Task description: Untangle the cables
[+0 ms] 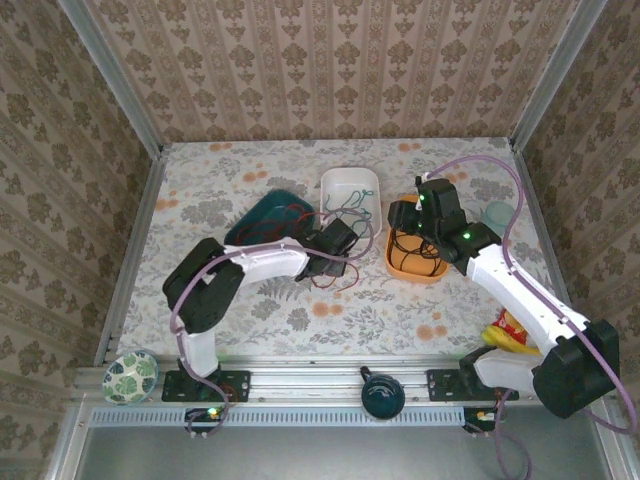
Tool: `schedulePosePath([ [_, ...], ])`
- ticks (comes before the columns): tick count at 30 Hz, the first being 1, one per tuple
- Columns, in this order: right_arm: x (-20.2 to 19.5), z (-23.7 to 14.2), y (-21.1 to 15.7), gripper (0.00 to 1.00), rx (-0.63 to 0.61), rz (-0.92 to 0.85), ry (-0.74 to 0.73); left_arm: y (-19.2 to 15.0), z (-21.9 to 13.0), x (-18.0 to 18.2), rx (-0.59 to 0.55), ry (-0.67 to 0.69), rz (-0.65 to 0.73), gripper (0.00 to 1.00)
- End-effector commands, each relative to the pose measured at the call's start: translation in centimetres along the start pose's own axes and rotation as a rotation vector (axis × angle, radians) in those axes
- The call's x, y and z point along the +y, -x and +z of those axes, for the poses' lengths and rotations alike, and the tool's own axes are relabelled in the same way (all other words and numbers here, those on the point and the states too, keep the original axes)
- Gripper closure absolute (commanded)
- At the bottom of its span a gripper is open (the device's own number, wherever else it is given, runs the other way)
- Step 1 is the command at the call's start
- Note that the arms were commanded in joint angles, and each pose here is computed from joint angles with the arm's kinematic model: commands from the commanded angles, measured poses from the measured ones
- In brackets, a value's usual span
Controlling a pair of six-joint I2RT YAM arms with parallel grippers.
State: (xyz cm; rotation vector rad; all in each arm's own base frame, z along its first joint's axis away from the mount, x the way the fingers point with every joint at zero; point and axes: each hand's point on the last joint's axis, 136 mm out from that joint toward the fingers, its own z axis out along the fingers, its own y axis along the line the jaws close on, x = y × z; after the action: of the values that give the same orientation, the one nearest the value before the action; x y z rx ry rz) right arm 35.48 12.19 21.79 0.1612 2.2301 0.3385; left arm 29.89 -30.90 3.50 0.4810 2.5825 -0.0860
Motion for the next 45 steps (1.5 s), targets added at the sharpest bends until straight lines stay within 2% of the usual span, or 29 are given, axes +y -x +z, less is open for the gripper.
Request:
schedulePosePath([
  [1, -0.4, -0.9, 0.2, 0.46, -0.009, -0.004, -0.008, -2.2, 0.4, 0.7, 0.103, 0.051, -0.002, 0.51],
  [3, -0.6, -1.1, 0.2, 0.46, -0.016, 0.009, -0.014, -2.4, 0.2, 0.4, 0.104, 0.047, 0.018, 0.69],
  [5, -0.8, -1.4, 0.3, 0.46, -0.028, 0.021, -0.025, -1.7, -0.8, 0.2, 0.051, 0.063, 0.059, 0.90],
  [6, -1.1, -1.5, 0.4, 0.46, -0.037, 0.028, -0.034, -0.9, -1.8, 0.3, -0.003, 0.089, 0.087, 0.98],
  [7, -1.3, -1.6, 0.4, 0.46, -0.049, 0.038, -0.045, 0.1, -3.2, 0.3, -0.074, 0.117, 0.117, 1.00],
  [11, -2.7, -2.2, 0.8, 0.46, -0.106, 0.079, -0.104, 4.2, -10.6, -0.1, -0.414, 0.222, 0.221, 1.00],
  [14, -3.3, -2.4, 1.0, 0.46, -0.132, 0.093, -0.130, 6.6, -16.2, -0.5, -0.615, 0.148, 0.187, 1.00],
  [18, -2.9, -2.3, 1.3, 0.46, -0.130, 0.091, -0.114, 8.7, -21.6, 2.9, -0.732, 0.024, 0.005, 1.00],
  [24, -2.4, -2.0, 1.2, 0.47, -0.122, 0.090, -0.087, 10.5, -26.6, 10.0, -0.832, -0.040, -0.187, 1.00],
  [27, -2.1, -1.7, 1.0, 0.47, -0.104, 0.087, -0.070, 10.8, -25.8, 13.6, -0.816, -0.019, -0.246, 1.00],
  [31, -1.6, -1.5, 0.9, 0.47, -0.091, 0.087, -0.049, 10.2, -21.6, 16.3, -0.697, -0.015, -0.289, 1.00],
  [36, -1.2, -1.5, 0.6, 0.47, -0.067, 0.065, -0.031, 8.8, -16.6, 17.5, -0.599, -0.016, -0.331, 1.00],
  [39, -0.9, -1.4, 0.3, 0.47, -0.050, 0.050, -0.017, 7.8, -14.1, 18.3, -0.558, 0.036, -0.351, 1.00],
  [45, -0.2, -1.2, 0.0, 0.47, -0.023, 0.036, 0.021, 6.8, -11.1, 19.2, -0.520, 0.091, -0.420, 1.00],
])
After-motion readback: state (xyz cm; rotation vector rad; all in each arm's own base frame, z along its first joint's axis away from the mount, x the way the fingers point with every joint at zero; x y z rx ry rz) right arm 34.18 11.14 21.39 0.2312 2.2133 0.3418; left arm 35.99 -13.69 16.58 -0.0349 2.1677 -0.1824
